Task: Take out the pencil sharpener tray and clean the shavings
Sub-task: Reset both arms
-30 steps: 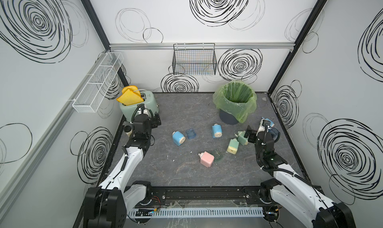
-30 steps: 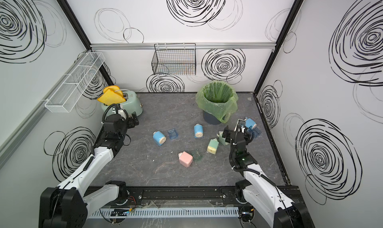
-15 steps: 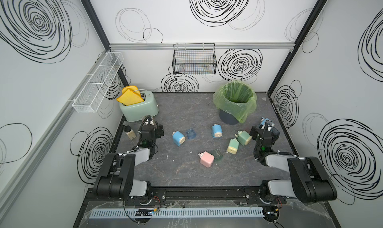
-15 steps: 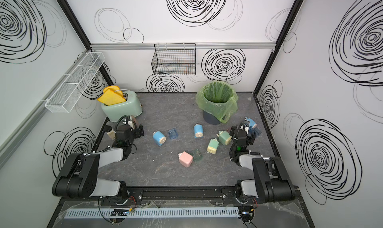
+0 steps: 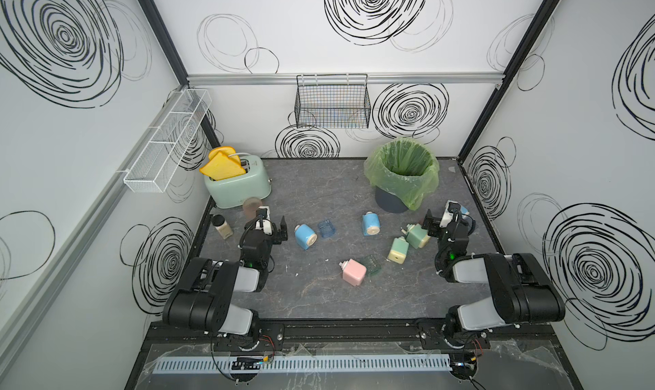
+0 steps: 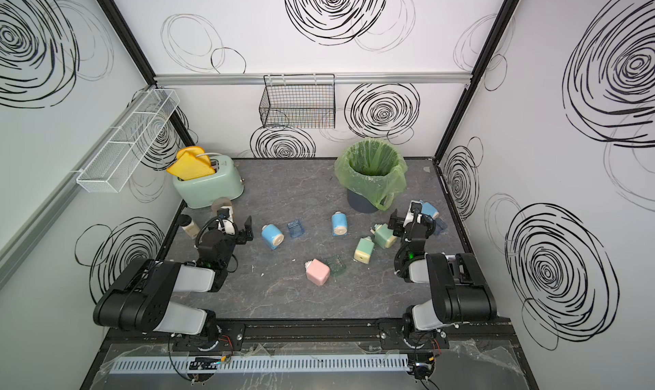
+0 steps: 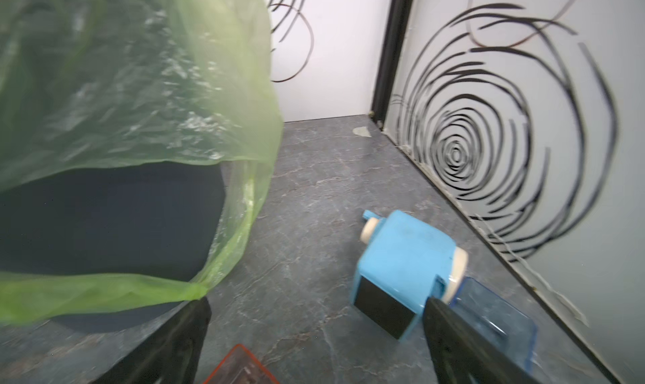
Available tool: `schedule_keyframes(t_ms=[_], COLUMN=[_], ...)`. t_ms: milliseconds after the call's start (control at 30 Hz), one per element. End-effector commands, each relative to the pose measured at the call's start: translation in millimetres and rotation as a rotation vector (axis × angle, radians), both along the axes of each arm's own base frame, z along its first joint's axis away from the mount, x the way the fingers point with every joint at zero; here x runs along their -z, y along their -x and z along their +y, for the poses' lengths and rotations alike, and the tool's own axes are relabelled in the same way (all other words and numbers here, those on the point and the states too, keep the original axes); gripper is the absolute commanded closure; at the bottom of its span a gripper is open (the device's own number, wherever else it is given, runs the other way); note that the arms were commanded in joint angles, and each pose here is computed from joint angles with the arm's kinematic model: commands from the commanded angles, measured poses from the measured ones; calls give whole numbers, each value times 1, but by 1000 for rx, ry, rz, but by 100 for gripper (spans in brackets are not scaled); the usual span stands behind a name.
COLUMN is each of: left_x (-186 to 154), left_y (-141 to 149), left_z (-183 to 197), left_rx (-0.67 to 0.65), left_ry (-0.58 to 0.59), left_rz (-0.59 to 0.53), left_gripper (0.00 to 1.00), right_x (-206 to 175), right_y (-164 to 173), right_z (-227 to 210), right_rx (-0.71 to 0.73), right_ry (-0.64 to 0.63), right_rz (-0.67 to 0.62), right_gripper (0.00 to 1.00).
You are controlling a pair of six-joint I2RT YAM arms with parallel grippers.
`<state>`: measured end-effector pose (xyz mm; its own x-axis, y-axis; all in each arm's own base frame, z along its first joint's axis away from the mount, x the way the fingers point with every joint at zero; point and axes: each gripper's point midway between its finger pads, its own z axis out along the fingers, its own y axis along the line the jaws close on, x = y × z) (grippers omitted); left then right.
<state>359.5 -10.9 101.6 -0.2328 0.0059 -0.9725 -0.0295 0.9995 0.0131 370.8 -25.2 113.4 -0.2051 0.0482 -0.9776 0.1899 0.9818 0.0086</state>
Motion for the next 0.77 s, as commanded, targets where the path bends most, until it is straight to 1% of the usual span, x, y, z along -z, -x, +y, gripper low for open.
schedule_keyframes(t_ms=[0, 33, 100, 200, 233, 733], left_x=[-44, -45, -48, -49, -49, -45], left_y=[-11, -10, -6, -1, -2, -9], left_z=[5, 4, 4, 6, 6, 5], left_rx=[-11, -17, -50, -76, -74, -23], left_ry=[1, -2, -18, -31, -29, -4], left_rz=[-167, -172, -191, -205, -204, -176], left_gripper=[3, 3, 3, 3, 3, 3], right_x=[-10, -16, -11, -14, -12, -13], right_y=[4, 4, 2, 7, 7, 5], right_z=[21, 20, 19, 1, 1, 5], right_rx=[-149, -139, -130, -31, -34, -44], right_ry=[24, 25, 23, -6, -8, 6], right_rz=[-95, -129, -77, -116, -97, -97], right_gripper=[1, 1, 1, 2, 1, 1])
